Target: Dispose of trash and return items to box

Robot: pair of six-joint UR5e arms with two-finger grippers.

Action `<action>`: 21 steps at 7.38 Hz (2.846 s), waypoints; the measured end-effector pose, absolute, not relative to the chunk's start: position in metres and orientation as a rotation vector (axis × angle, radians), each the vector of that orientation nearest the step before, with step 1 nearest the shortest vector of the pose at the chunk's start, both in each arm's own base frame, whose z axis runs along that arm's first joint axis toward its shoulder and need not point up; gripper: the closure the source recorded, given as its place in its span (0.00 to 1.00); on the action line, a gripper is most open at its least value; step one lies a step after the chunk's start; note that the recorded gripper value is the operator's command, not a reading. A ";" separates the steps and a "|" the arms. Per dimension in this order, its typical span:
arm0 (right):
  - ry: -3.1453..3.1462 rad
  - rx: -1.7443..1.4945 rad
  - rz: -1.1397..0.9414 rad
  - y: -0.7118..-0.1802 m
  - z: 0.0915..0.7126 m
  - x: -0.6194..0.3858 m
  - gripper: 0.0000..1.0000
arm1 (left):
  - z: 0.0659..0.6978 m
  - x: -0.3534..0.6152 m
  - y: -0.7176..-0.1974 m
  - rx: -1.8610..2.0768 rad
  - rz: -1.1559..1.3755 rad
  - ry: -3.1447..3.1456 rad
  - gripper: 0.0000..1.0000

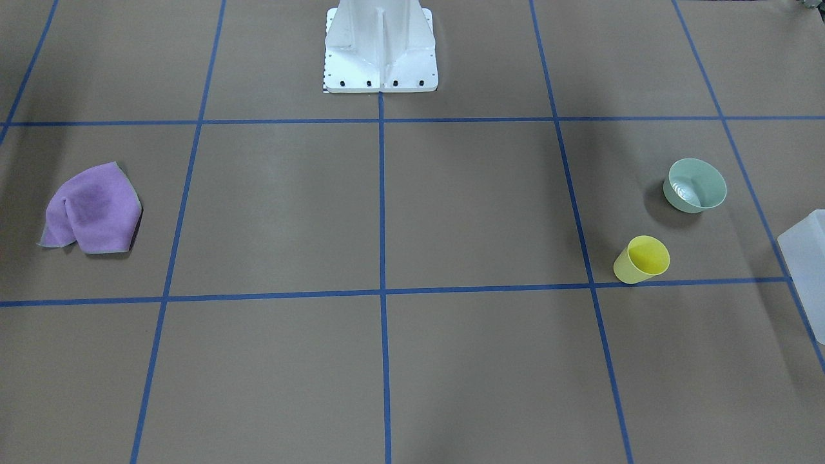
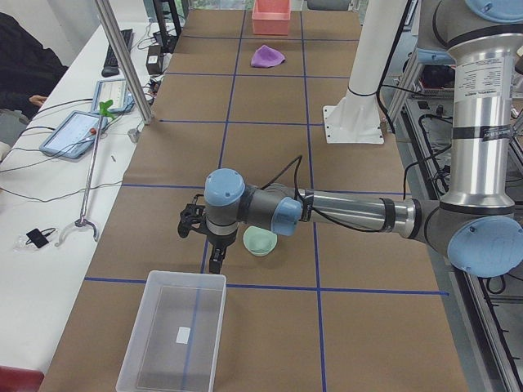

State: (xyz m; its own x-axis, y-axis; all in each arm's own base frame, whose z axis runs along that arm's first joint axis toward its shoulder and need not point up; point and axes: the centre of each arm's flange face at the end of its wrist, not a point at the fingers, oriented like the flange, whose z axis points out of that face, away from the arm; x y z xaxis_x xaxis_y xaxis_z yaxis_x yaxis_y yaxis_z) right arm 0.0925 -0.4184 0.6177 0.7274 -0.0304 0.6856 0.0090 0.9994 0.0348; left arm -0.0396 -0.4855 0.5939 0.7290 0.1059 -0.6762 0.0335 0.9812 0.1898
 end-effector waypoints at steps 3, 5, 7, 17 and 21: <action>-0.760 0.035 -0.026 -0.419 0.615 0.092 0.00 | 0.559 0.006 -0.499 0.178 -0.139 0.821 0.01; -0.760 0.036 -0.025 -0.419 0.615 0.092 0.00 | 0.521 0.082 -0.521 0.115 -0.210 0.883 0.02; -0.760 0.036 -0.024 -0.419 0.614 0.092 0.00 | 0.496 0.148 -0.542 0.067 -0.257 0.940 0.02; -0.759 0.022 -0.021 -0.416 0.620 0.091 0.00 | 0.527 0.254 -0.540 0.037 -0.185 0.995 1.00; -0.760 0.020 -0.020 -0.416 0.621 0.091 0.00 | 0.522 0.253 -0.535 0.026 -0.172 1.014 1.00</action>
State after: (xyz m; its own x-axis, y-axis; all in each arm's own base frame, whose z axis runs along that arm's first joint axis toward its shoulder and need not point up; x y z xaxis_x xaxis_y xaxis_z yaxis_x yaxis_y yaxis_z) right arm 0.0909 -0.4158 0.6212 0.7247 -0.0255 0.6885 0.0114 0.9996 0.0251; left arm 0.2530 -0.5346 0.5219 0.5160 -0.1315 -0.8464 0.1553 0.9861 -0.0585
